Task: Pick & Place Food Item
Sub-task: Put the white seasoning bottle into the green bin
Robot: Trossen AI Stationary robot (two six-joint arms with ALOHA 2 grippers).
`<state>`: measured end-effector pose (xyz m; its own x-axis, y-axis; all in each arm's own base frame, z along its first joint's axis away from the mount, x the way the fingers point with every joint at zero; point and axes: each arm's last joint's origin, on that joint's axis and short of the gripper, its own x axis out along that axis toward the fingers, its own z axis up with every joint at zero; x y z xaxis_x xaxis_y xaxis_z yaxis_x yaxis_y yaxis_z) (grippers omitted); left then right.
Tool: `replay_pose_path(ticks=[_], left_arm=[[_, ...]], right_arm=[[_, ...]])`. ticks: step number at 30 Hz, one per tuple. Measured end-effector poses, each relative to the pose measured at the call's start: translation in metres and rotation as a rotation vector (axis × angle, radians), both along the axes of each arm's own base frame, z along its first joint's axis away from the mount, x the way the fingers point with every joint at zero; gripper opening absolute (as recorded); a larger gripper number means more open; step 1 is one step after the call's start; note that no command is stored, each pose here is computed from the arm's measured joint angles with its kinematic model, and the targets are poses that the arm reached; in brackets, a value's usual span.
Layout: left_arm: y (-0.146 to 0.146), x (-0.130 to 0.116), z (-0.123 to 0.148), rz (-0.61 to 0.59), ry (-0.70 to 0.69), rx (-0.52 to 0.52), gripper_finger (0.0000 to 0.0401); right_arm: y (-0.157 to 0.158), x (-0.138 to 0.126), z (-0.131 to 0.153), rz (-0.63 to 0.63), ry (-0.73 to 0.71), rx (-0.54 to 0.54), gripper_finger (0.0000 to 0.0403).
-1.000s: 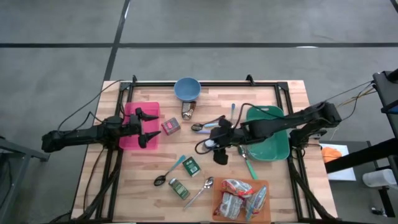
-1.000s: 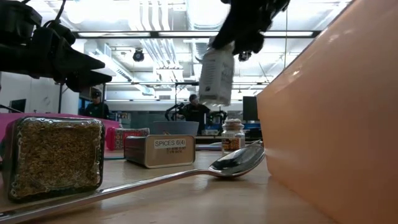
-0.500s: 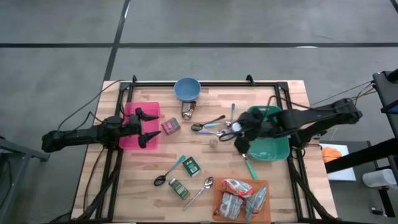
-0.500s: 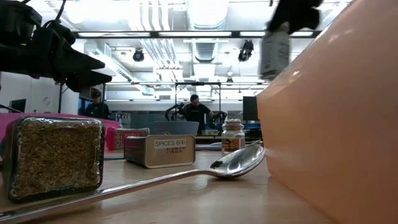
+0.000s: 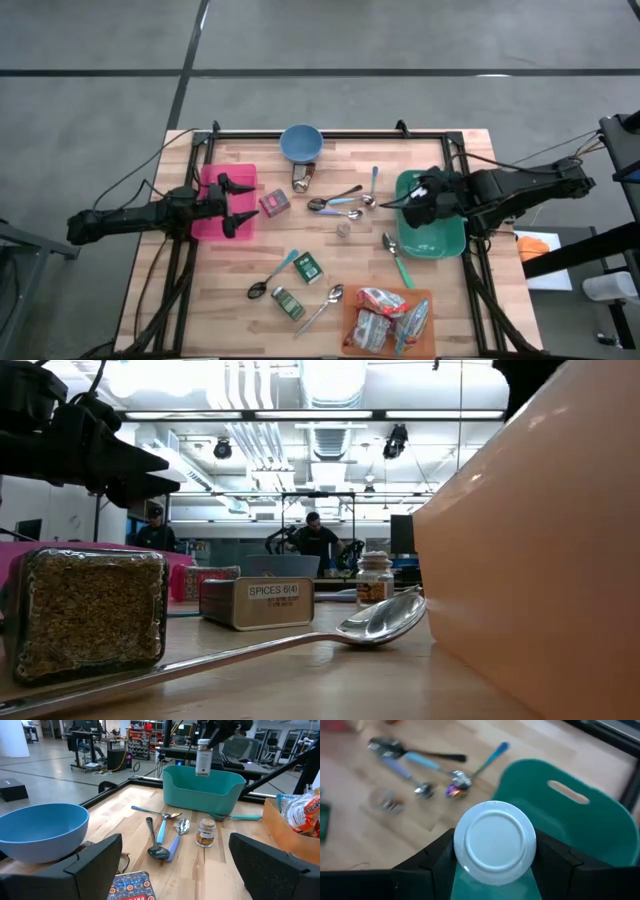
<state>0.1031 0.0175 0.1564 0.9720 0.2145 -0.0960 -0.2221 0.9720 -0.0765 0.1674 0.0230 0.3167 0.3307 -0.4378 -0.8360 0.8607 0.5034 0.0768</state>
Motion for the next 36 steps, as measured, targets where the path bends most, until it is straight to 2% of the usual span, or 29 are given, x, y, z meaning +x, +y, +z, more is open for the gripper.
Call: replay_pose_path(ticks=[19,24,29,36], left_arm=[[0.000,0.000,0.000,0.000,0.000,0.000,0.0372],[0.000,0.000,0.000,0.000,0.000,0.000,0.0372],[0.000,0.000,0.000,0.000,0.000,0.000,0.0372],[0.000,0.000,0.000,0.000,0.000,0.000,0.0372]], right_arm=[[-0.028,-0.063,-0.065,-0.461,-0.002,0.039,0.0201],[-0.036,-0.063,-0.074,-0.541,0.006,0.037,0.0201],[-0.045,-0.059,-0.079,-0.582,0.020,0.030,0.0216],[-0.056,-0.051,-0.100,-0.606,0.047,0.038,0.0209]])
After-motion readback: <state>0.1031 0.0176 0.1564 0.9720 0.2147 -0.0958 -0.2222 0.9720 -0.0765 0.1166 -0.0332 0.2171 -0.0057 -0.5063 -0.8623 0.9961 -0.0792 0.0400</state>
